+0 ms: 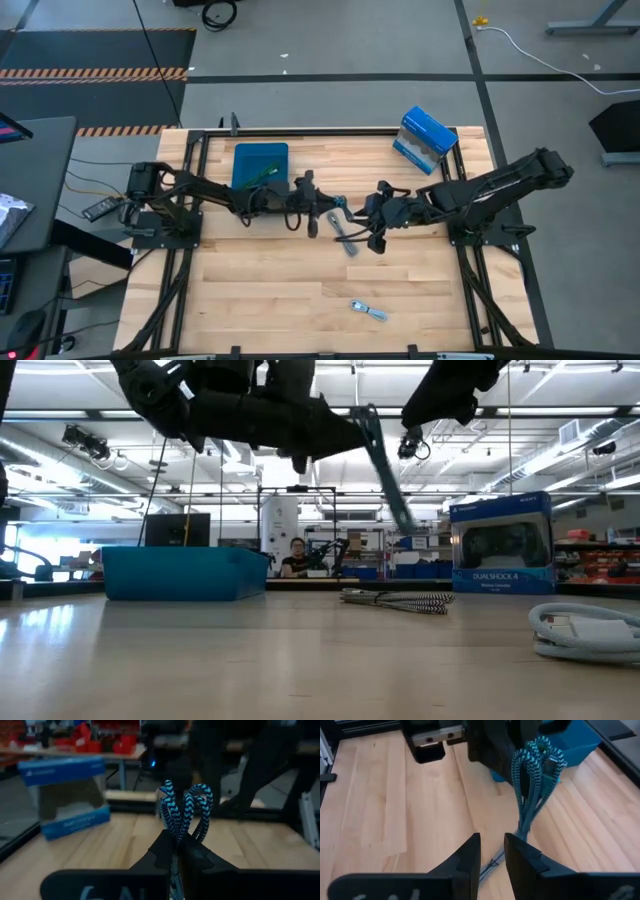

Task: Pick and place USB-C Cables
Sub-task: Put the black blue charger cable into the blue bin

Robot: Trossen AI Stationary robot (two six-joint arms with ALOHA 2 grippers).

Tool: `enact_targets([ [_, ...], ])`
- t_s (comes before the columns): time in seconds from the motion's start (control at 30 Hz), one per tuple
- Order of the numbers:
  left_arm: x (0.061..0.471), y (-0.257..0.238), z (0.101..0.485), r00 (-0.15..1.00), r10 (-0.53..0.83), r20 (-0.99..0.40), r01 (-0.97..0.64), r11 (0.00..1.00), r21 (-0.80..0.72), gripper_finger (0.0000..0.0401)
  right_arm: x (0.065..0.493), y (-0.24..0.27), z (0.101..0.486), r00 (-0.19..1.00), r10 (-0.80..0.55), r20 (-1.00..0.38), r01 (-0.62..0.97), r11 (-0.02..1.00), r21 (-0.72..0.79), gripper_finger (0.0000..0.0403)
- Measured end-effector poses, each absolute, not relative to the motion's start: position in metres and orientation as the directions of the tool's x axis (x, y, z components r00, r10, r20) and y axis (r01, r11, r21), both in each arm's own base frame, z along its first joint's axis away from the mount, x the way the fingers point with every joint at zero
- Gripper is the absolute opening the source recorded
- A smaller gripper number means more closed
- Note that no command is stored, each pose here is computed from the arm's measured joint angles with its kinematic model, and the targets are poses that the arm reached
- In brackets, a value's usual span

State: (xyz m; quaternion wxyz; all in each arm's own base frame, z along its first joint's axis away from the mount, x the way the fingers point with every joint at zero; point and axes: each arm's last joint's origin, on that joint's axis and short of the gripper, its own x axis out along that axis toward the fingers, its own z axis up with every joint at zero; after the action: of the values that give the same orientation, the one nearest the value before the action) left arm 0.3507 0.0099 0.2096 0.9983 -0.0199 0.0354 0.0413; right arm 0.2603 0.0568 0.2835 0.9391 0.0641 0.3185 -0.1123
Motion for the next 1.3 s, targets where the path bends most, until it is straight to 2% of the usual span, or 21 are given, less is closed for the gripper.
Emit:
enact_targets([
  [0.23, 0.328, 0.029, 0.231, 0.948, 0.254, -0.194, -0.251, 0.967, 0.044, 0.0016, 0.248, 0.054, 0.291, 0.768, -0.171, -0.617, 0.247, 0.968, 0.039, 0.0091],
  [0.47, 0.289, 0.047, 0.250, 0.815, 0.451, -0.364, -0.432, 0.892, 0.135, 0.0016, 0.242, 0.053, 0.292, 0.751, -0.173, -0.637, 0.244, 0.970, 0.024, 0.0092],
  [0.63, 0.266, 0.054, 0.258, 0.753, 0.484, -0.445, -0.507, 0.859, 0.077, 0.0016, 0.245, 0.053, 0.295, 0.778, -0.168, -0.605, 0.198, 0.980, -0.017, 0.0092],
  [0.93, 0.246, 0.071, 0.264, 0.663, 0.577, -0.476, -0.653, 0.757, 0.008, 0.0016, 0.261, 0.051, 0.319, 0.917, -0.156, -0.367, 0.126, 0.987, -0.104, 0.0090],
  [1.3, 0.225, 0.106, 0.251, 0.490, 0.641, -0.591, -0.802, 0.597, -0.018, 0.0022, 0.260, 0.051, 0.318, 0.912, -0.159, -0.379, 0.118, 0.985, -0.128, 0.0091],
])
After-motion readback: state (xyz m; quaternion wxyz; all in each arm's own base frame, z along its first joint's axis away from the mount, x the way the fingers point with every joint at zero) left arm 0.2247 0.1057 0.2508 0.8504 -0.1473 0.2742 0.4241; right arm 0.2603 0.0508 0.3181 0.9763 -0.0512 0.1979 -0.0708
